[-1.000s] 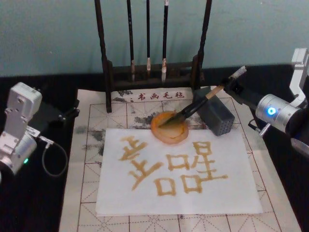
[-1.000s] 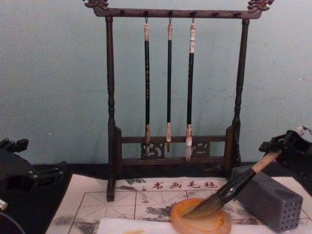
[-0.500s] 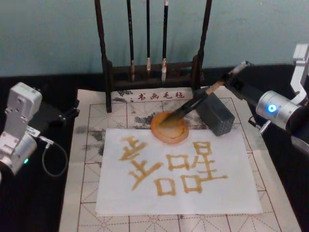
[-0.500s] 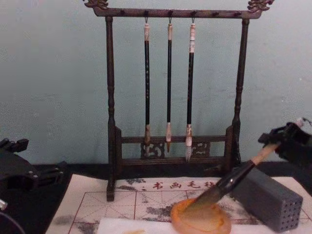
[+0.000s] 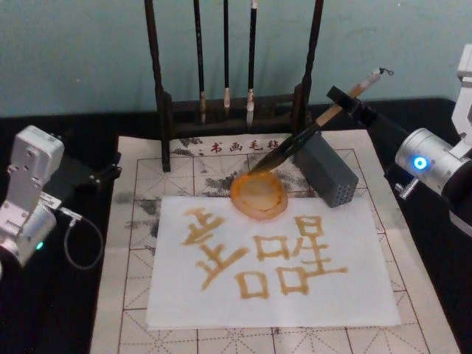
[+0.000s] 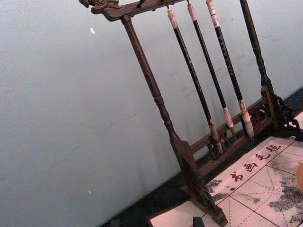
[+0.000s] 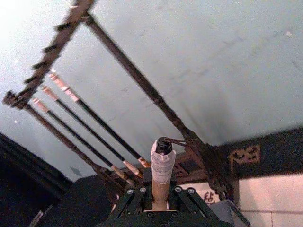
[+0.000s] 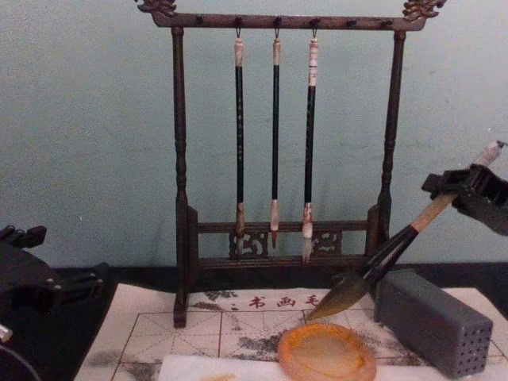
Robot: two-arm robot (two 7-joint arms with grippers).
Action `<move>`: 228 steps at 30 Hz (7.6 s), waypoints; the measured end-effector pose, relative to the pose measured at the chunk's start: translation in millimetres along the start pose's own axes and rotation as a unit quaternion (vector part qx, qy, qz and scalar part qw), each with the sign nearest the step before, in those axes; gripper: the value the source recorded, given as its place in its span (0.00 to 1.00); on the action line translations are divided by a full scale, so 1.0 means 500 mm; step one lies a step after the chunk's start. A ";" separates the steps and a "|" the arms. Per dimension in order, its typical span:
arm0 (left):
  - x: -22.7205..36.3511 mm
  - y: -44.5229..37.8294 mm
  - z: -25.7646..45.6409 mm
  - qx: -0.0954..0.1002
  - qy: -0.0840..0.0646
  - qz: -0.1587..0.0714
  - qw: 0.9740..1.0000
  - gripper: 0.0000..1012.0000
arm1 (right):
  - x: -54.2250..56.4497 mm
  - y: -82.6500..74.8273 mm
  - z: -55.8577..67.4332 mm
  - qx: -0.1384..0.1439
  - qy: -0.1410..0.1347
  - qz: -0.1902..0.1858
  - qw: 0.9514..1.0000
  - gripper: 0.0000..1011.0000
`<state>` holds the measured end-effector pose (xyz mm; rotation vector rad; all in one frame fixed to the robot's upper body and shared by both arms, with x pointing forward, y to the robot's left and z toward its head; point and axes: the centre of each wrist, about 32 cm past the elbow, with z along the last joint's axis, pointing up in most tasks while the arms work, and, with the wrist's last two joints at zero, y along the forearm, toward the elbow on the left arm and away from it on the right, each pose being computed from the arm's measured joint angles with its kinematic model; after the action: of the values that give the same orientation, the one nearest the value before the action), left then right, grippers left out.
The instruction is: Pick up the brush from the inkstone, write on the paper, then place the brush back to its original position.
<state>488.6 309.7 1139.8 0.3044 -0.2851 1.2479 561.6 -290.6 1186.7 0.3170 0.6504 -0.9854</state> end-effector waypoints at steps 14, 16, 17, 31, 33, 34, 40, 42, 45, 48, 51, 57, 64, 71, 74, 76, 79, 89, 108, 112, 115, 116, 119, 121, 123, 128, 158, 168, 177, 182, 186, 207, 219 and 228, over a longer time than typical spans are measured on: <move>0.000 0.000 0.000 0.000 0.000 0.000 1.000 0.99 | -0.005 -0.032 -0.024 0.011 -0.141 0.045 0.989 0.18; 0.000 0.000 0.000 0.000 0.000 0.000 1.000 0.99 | -0.005 -0.034 -0.026 0.011 -0.151 0.046 0.987 0.18; 0.000 0.000 0.000 0.000 0.000 0.000 1.000 0.99 | -0.005 -0.035 -0.028 0.012 -0.155 0.046 0.987 0.18; 0.000 0.000 0.000 0.000 0.000 0.000 1.000 0.99 | -0.003 -0.044 -0.035 0.025 -0.200 0.037 0.979 0.18; 0.000 0.000 0.000 0.000 0.000 0.000 1.000 0.99 | -0.003 -0.045 -0.034 0.026 -0.203 0.036 0.978 0.18; 0.000 0.000 0.000 0.000 0.000 0.000 1.000 0.99 | -0.004 -0.046 -0.034 0.028 -0.206 0.035 0.977 0.18; 0.000 0.000 0.000 0.000 0.000 0.000 1.000 0.99 | -0.004 -0.052 -0.032 0.036 -0.216 0.032 0.975 0.18; 0.000 0.000 0.000 0.000 0.000 0.000 1.000 0.99 | -0.005 -0.054 -0.030 0.038 -0.217 0.033 0.975 0.18; 0.000 0.000 0.000 0.000 0.000 0.000 1.000 0.99 | -0.008 -0.059 -0.026 0.043 -0.216 0.037 0.975 0.18; 0.000 0.000 0.000 0.000 0.000 0.000 1.000 0.99 | -0.011 -0.066 -0.018 0.045 -0.210 0.045 0.976 0.18; 0.000 0.000 0.000 0.000 0.000 0.000 1.000 0.99 | -0.015 -0.074 -0.011 0.046 -0.203 0.053 0.977 0.18; 0.000 0.000 0.000 0.000 0.000 0.000 1.000 0.99 | -0.021 -0.092 -0.004 0.044 -0.193 0.064 0.978 0.18; 0.000 0.000 0.000 0.000 0.000 0.000 1.000 0.99 | -0.021 -0.130 0.004 0.040 -0.182 0.074 0.980 0.18; 0.000 0.000 0.000 0.000 0.000 0.000 1.000 0.99 | -0.016 -0.183 0.011 0.029 -0.188 0.084 0.978 0.18; 0.000 0.000 0.000 0.000 0.000 0.000 1.000 0.99 | -0.013 -0.201 0.013 0.024 -0.195 0.082 0.977 0.18; 0.000 0.000 0.000 0.000 0.000 0.000 1.000 0.99 | -0.011 -0.213 0.013 0.021 -0.200 0.079 0.976 0.18; 0.000 0.000 0.000 0.000 0.000 0.000 1.000 0.99 | -0.008 -0.228 0.014 0.017 -0.206 0.078 0.975 0.18; 0.000 0.000 0.000 0.000 0.000 0.000 1.000 0.99 | -0.009 -0.266 0.010 0.004 -0.223 0.098 0.970 0.18; 0.000 0.000 0.000 0.000 0.000 0.000 1.000 0.99 | -0.012 -0.304 -0.004 -0.024 -0.265 0.162 0.950 0.18; 0.000 0.000 0.000 0.000 0.000 0.000 1.000 0.99 | -0.005 -0.306 -0.002 -0.035 -0.276 0.181 0.943 0.18; 0.000 0.000 0.000 0.000 0.000 0.000 1.000 0.99 | 0.000 -0.308 0.001 -0.042 -0.285 0.193 0.938 0.18; 0.000 0.000 0.000 0.000 0.000 0.000 1.000 0.99 | 0.001 -0.309 0.002 -0.044 -0.288 0.196 0.936 0.18; 0.000 0.000 0.000 0.000 0.000 0.000 1.000 0.99 | 0.006 -0.312 0.006 -0.051 -0.298 0.206 0.931 0.18; 0.000 0.000 0.000 0.000 0.000 0.000 1.000 0.99 | 0.007 -0.313 0.008 -0.054 -0.301 0.209 0.929 0.18; 0.000 0.000 0.000 0.000 0.000 0.000 1.000 0.99 | 0.008 -0.315 0.009 -0.056 -0.305 0.213 0.926 0.18; 0.000 0.000 0.000 0.000 0.000 0.000 1.000 0.99 | 0.009 -0.318 0.009 -0.059 -0.310 0.217 0.924 0.18; 0.000 0.000 0.000 0.000 0.000 0.000 1.000 0.99 | 0.006 -0.321 -0.006 -0.066 -0.343 0.225 0.910 0.18; 0.000 0.000 0.000 0.000 0.000 0.000 1.000 0.99 | 0.005 -0.323 -0.009 -0.070 -0.346 0.227 0.908 0.18; 0.000 0.000 0.000 0.000 0.000 0.000 1.000 0.99 | 0.004 -0.328 -0.010 -0.075 -0.347 0.231 0.906 0.18; 0.000 0.000 0.000 0.000 0.000 0.000 1.000 0.99 | 0.003 -0.332 -0.009 -0.079 -0.348 0.235 0.904 0.18; 0.000 0.000 0.000 0.000 0.000 0.000 1.000 0.99 | 0.001 -0.336 -0.007 -0.081 -0.348 0.240 0.903 0.18; 0.000 0.000 0.000 0.000 0.000 0.000 1.000 0.99 | -0.006 -0.351 0.002 -0.088 -0.351 0.256 0.896 0.18; 0.000 0.000 0.000 0.000 0.000 0.000 1.000 0.99 | -0.009 -0.346 0.016 -0.068 -0.350 0.253 0.899 0.18; 0.000 0.000 0.000 0.000 0.000 0.000 1.000 0.99 | -0.005 -0.324 0.029 -0.033 -0.337 0.233 0.912 0.18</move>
<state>488.6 309.7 1139.8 0.3045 -0.2850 1.2480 428.3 -382.0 1205.8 0.0475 -0.0350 -0.5493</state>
